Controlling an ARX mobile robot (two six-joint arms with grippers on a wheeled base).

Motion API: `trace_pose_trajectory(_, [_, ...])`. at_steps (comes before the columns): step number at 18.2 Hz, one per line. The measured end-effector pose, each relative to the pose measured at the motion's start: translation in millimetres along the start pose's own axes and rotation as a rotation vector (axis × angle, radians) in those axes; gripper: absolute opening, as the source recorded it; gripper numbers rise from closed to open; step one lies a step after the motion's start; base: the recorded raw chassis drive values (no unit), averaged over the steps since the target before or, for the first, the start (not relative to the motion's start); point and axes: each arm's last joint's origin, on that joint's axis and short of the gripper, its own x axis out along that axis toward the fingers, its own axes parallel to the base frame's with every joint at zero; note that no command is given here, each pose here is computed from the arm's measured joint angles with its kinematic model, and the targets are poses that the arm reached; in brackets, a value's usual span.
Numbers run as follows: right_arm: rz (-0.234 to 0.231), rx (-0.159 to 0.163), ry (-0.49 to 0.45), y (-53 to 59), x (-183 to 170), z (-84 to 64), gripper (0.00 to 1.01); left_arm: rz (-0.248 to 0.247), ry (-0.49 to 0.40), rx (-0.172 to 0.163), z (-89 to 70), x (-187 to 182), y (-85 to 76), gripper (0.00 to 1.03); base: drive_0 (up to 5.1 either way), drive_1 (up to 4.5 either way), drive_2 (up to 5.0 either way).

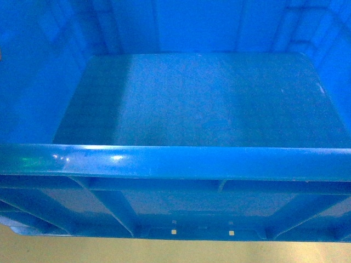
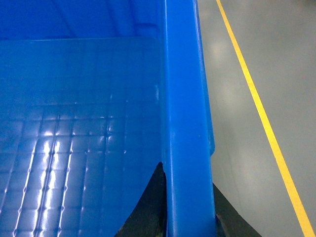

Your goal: Place box next to blue box on left shelf

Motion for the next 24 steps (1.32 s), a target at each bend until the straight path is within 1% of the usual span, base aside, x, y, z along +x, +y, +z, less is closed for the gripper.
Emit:
trace_pose_trajectory(14, [-0.002,-0.001,0.005,0.1,0.9,-0.8,0.09,0.0,0.003,0.001,-0.5,0.8,-0.4,0.09,0.1,4.33,-4.2])
trace_pose_trajectory(22, [-0.001,-0.001,0.004,0.0,0.7,-0.6,0.09,0.0,0.002,0.002,-0.3,0.5,-0.3,0.09,-4.7,2.6,2.6])
trace_pose_trajectory(24, [-0.001,-0.001,0.003,0.2,0.8,-0.5,0.09,0.001,0.003,0.002,-0.4,0.4,-0.3,0.09,-4.6,0.72,3.9])
